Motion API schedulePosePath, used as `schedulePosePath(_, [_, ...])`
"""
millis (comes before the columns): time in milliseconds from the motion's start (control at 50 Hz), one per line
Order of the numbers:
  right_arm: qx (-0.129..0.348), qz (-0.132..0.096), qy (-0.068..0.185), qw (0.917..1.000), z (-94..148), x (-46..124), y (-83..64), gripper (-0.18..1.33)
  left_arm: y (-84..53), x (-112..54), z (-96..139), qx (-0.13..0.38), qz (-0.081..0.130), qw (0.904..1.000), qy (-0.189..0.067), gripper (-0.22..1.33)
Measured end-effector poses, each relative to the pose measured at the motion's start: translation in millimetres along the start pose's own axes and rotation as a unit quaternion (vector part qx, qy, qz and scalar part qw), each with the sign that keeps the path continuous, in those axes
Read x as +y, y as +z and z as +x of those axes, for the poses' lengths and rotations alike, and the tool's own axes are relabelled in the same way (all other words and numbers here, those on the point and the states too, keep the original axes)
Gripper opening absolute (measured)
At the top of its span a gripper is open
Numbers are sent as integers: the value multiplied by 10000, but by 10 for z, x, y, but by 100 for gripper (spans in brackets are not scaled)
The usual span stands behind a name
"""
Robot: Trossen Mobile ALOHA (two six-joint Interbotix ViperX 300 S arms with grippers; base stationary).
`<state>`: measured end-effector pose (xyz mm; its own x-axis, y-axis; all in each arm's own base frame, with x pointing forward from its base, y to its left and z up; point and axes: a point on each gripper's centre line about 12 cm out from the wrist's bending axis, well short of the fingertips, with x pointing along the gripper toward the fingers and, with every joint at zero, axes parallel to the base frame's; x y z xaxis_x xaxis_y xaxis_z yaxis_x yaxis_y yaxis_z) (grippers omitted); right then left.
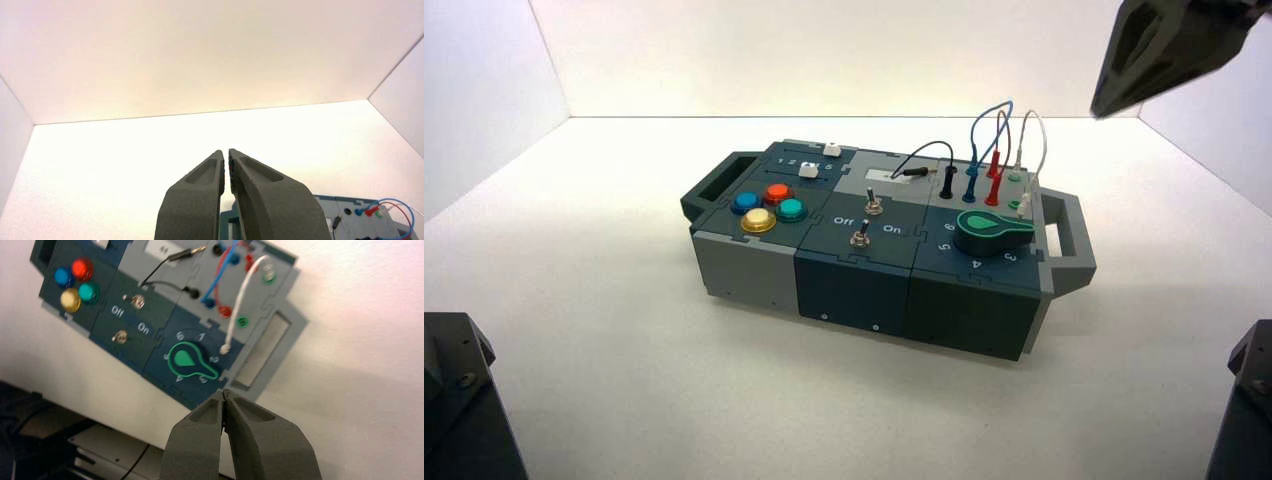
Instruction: Turn the knob to position 5.
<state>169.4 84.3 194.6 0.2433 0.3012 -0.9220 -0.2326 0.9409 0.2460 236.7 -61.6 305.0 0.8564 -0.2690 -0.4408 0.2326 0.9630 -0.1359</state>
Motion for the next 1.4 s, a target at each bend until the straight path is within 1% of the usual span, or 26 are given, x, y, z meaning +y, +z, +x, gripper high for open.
schedulePosePath(120, [21, -61, 61, 10000, 57, 46, 8, -14, -48, -25, 48, 108, 23, 9999, -48, -4])
schedulePosePath(200, [43, -20, 43, 10000, 99, 33, 28, -14, -137, -26, 95, 264, 34, 9996, -59, -12])
schedulePosePath(220, [50, -15, 39, 10000, 108, 31, 32, -14, -187, -18, 115, 340, 36, 9994, -48, -16])
schedulePosePath(380, [128, 28, -7, 9999, 205, 14, 73, -14, -395, 11, 236, 721, 20, 9974, -10, -16])
schedulePosePath(460, [122, 54, -40, 9999, 229, 2, 106, -14, -459, 13, 280, 859, 27, 9963, -10, -16])
schedulePosePath(580, [124, 90, -134, 9998, 246, -29, 163, -14, -550, 16, 334, 1037, 57, 9946, -9, -16])
schedulePosePath(600, [135, 90, -170, 9997, 254, -44, 170, -14, -608, 13, 364, 1153, 78, 9933, -18, -16])
schedulePosePath(620, [151, 113, -210, 9996, 266, -62, 178, -14, -617, 15, 367, 1168, 77, 9931, -17, -16])
schedulePosePath(720, [159, 154, -286, 9993, 284, -102, 199, -14, -732, -27, 437, 1424, 149, 9897, -91, -16])
schedulePosePath(760, [171, 180, -324, 9992, 290, -130, 198, -14, -792, -69, 471, 1549, 200, 9876, -161, -16])
schedulePosePath(860, [158, 190, -341, 9991, 288, -141, 206, -14, -855, -122, 515, 1691, 272, 9849, -245, -16])
schedulePosePath(940, [188, 190, -351, 9990, 301, -146, 200, -14, -887, -133, 548, 1778, 294, 9833, -257, -16])
schedulePosePath(1120, [404, 240, -374, 9982, 388, -169, 154, -14, -982, -123, 626, 2002, 291, 9790, -233, -16])
schedulePosePath(1260, [487, 267, -357, 9978, 417, -171, 113, -14, -1029, -120, 665, 2115, 291, 9767, -224, -16])
schedulePosePath(1400, [610, 284, -281, 9973, 425, -152, 79, -14, -1075, -117, 707, 2227, 292, 9742, -214, -16])
